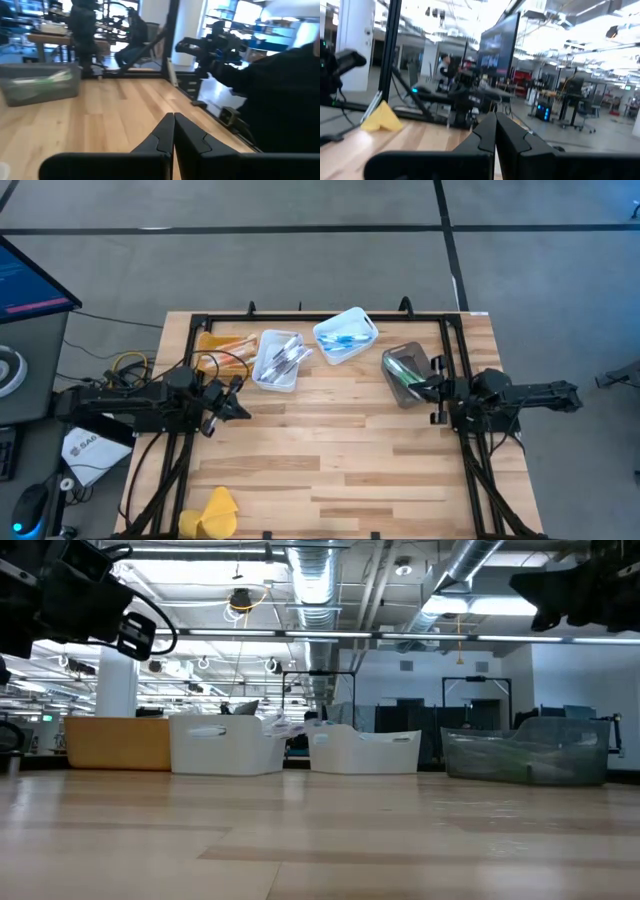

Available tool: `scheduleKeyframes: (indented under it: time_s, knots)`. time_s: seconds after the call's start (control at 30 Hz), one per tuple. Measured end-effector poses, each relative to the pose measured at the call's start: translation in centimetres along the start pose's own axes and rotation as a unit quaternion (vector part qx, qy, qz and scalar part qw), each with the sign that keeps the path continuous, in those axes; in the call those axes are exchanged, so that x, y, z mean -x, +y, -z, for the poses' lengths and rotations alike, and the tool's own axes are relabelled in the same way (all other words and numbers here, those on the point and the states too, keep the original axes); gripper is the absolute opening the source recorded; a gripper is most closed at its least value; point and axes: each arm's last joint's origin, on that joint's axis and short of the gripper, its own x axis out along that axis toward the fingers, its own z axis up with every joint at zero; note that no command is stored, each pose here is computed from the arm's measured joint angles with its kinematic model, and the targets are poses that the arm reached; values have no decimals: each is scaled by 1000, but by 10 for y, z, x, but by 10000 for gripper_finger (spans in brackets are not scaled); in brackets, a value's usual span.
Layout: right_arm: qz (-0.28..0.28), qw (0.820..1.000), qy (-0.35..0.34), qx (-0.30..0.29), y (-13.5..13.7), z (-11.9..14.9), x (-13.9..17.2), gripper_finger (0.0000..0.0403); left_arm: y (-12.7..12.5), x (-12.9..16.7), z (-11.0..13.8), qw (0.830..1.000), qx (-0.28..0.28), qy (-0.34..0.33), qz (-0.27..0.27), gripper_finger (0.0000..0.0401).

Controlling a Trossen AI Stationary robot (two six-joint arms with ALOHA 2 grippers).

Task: Pick & Place Toothbrushes
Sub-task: Return to Home Position

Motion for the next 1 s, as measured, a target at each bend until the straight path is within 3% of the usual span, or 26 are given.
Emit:
scheduleKeyframes:
  time_s: [0.5,1.0]
  knots:
    - [0,1000,-1,0,-1,-3,0,0,-6,-2,-1,1000,-4,-5,29,1]
    - [0,1000,-2,0,-1,-4,0,0,-14,9,-15,995,-46,-80,37,1]
